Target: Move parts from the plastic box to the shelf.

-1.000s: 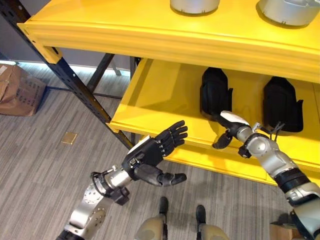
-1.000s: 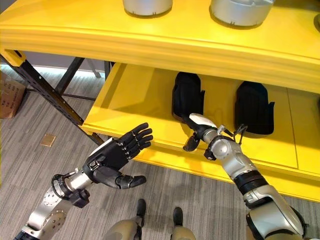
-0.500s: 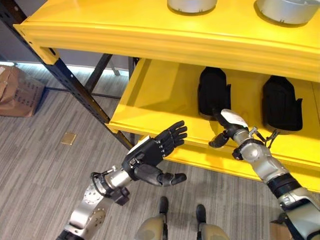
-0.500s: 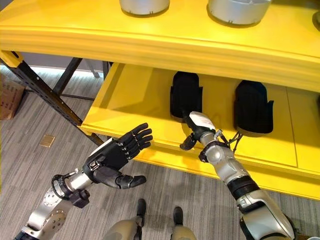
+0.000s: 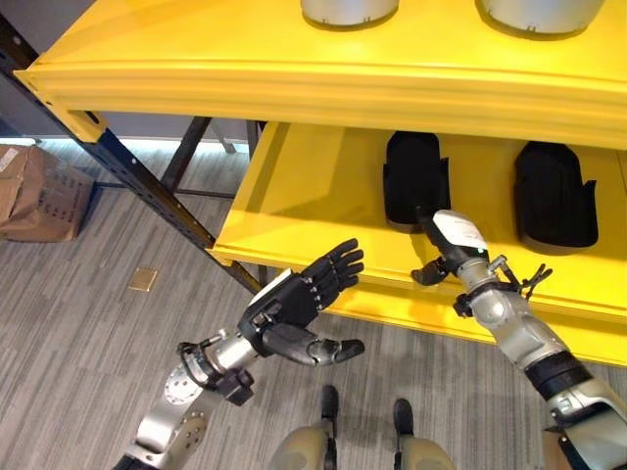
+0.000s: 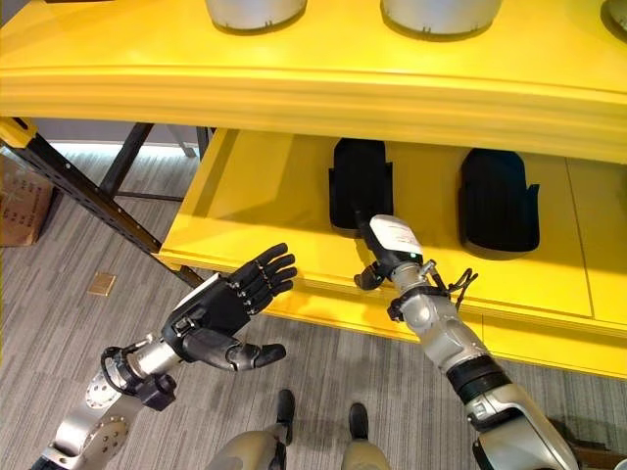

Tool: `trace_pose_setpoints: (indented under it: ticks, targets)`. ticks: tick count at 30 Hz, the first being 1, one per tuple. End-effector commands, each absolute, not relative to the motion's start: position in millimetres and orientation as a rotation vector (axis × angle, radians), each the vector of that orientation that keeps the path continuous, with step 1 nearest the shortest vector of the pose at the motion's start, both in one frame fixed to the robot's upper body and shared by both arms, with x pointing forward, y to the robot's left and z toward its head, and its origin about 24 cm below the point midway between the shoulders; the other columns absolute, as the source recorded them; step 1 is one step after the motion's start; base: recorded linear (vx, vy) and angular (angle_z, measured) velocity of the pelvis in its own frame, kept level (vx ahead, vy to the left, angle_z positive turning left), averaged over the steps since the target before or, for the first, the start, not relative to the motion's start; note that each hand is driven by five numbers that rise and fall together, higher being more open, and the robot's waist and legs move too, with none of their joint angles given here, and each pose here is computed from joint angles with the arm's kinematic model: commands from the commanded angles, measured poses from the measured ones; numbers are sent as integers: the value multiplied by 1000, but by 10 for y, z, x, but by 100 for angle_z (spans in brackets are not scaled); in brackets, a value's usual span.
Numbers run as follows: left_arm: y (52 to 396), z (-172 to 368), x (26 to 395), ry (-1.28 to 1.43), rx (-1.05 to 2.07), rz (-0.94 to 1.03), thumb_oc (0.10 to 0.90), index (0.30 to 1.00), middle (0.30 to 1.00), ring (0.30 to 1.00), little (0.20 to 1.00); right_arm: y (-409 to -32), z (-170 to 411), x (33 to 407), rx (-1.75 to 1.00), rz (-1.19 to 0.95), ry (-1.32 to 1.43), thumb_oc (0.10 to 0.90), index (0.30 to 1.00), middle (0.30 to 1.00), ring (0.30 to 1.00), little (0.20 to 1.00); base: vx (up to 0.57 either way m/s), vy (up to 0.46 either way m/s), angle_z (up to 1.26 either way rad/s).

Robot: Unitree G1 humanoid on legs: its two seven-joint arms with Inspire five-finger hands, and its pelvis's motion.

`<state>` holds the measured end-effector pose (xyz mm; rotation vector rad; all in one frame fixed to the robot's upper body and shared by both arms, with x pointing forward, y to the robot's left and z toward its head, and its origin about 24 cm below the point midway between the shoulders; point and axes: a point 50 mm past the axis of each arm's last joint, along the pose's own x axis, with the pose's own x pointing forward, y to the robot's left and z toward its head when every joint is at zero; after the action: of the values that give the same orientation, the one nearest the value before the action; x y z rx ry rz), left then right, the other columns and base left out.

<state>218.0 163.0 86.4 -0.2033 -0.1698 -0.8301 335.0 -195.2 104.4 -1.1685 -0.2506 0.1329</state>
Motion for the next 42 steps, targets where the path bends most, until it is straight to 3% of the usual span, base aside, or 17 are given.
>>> trace_pose_setpoints:
  ticks: [1,17,24,30,35,42]
  targets:
    - [1474,1207,2106,-415,-274,-877,900,1000,1000,1000,1000,-1788,1600,3322,-1105,39,-584,900,1000,1000,1000,1000,0,0,0]
    - [1455,1184,2031,-440,-297,-830,900,1000,1000,1000,1000,-1617,1682,2928,-856,-92,-887,900,1000,1000,1000,1000,-1,24,-4]
    - [1449,1172,2001,-445,-295,-814,900,1000,1000,1000,1000,-1659,1521,2797,-756,-154,-807,900,1000,1000,1000,1000,-13,1,-1]
    - [1489,1173,1974,-477,-278,-791,900,1000,1000,1000,1000,-1581,1200,2600,-566,-56,-662,900,1000,1000,1000,1000,-72,13,-2]
    - [1528,1184,1977,-488,-279,-785,900,1000,1000,1000,1000,-1537,1267,2370,-393,34,-643,900,1000,1000,1000,1000,-73,100,-15]
    - [1372,1224,1990,-493,-283,-860,900,1000,1000,1000,1000,-1646,1429,2115,-333,4,-692,900,1000,1000,1000,1000,-44,159,-34]
